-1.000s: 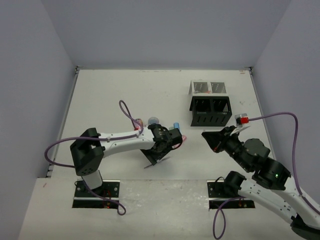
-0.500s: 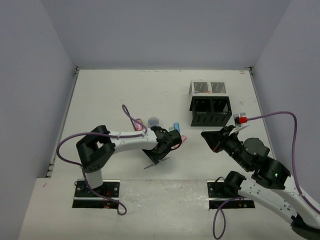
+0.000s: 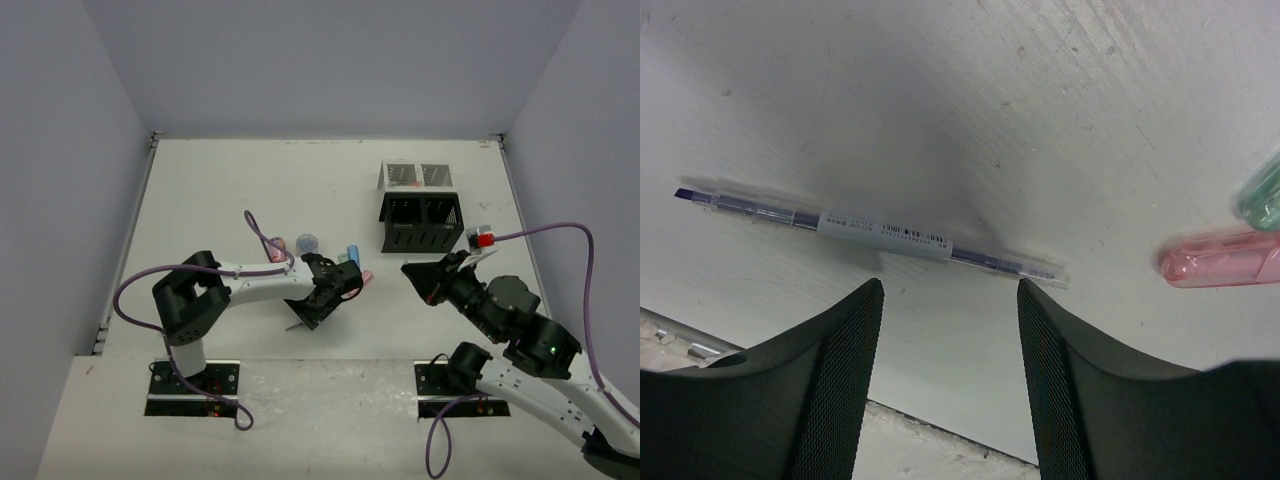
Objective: Sort the stationery into containers
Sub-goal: Pick up the pen from the center of the board.
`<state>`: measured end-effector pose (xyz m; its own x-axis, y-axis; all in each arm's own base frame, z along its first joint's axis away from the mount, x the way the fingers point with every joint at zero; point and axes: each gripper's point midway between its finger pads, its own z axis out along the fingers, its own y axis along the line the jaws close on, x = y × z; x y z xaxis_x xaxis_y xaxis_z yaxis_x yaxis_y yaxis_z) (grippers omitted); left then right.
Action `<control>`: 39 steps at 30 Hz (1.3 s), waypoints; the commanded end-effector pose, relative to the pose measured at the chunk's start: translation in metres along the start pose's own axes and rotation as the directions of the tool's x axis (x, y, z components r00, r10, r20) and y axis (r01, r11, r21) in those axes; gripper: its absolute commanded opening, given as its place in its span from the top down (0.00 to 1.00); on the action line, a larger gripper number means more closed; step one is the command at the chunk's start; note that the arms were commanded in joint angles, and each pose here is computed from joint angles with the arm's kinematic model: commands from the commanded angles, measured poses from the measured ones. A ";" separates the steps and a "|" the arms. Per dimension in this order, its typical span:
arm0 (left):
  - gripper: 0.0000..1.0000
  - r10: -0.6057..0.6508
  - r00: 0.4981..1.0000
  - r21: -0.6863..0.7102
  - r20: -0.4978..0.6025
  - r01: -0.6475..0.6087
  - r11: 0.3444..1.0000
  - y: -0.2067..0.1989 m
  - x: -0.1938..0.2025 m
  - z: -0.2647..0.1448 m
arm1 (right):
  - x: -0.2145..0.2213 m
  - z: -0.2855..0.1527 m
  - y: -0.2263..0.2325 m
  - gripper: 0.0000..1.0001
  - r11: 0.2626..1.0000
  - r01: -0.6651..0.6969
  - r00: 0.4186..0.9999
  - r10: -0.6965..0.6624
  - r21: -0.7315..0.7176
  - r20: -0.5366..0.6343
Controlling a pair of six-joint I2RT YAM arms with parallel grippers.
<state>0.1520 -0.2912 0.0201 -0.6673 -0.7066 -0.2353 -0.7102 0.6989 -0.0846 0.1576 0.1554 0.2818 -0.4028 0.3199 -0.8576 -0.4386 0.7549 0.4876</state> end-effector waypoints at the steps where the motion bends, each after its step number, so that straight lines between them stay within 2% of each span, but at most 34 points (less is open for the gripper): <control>1: 0.42 -0.184 0.982 -0.012 0.031 0.185 0.983 -0.003 -0.007 -0.001 | -0.020 -0.006 0.010 1.00 0.999 -0.001 0.999 0.003 -0.039 0.055; 5: 0.43 -0.197 0.978 0.007 0.067 0.197 0.980 -0.006 -0.017 -0.007 | -0.018 -0.006 0.010 1.00 0.999 0.005 0.999 -0.003 -0.039 0.050; 13: 0.48 -0.156 0.988 -0.022 -0.006 0.156 0.988 -0.004 0.002 0.003 | -0.020 -0.007 0.011 1.00 0.999 0.004 0.999 -0.002 -0.043 0.052; 26: 0.48 -0.145 0.989 -0.049 0.011 0.145 0.988 0.004 0.000 0.011 | -0.017 -0.005 0.010 1.00 0.999 0.002 0.999 0.000 -0.038 0.045; 30: 0.63 -0.145 0.989 -0.063 0.019 0.146 0.987 0.010 -0.001 0.017 | -0.017 -0.006 0.009 1.00 0.999 0.001 0.999 0.001 -0.037 0.046; 35: 0.67 -0.142 0.989 -0.093 0.027 0.144 0.985 0.020 -0.002 0.020 | -0.020 -0.009 0.009 1.00 0.999 -0.002 0.998 0.004 -0.038 0.061; 39: 0.76 -0.155 0.987 -0.107 0.030 0.158 0.982 0.030 -0.005 0.020 | -0.020 -0.010 0.009 1.00 0.999 -0.001 0.998 0.004 -0.039 0.058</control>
<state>0.1420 -0.2831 0.0081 -0.6721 -0.7062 -0.2227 -0.7191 0.6942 -0.0309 0.1556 0.1529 0.2854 -0.3913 0.3284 -0.8597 -0.4465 0.7491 0.4894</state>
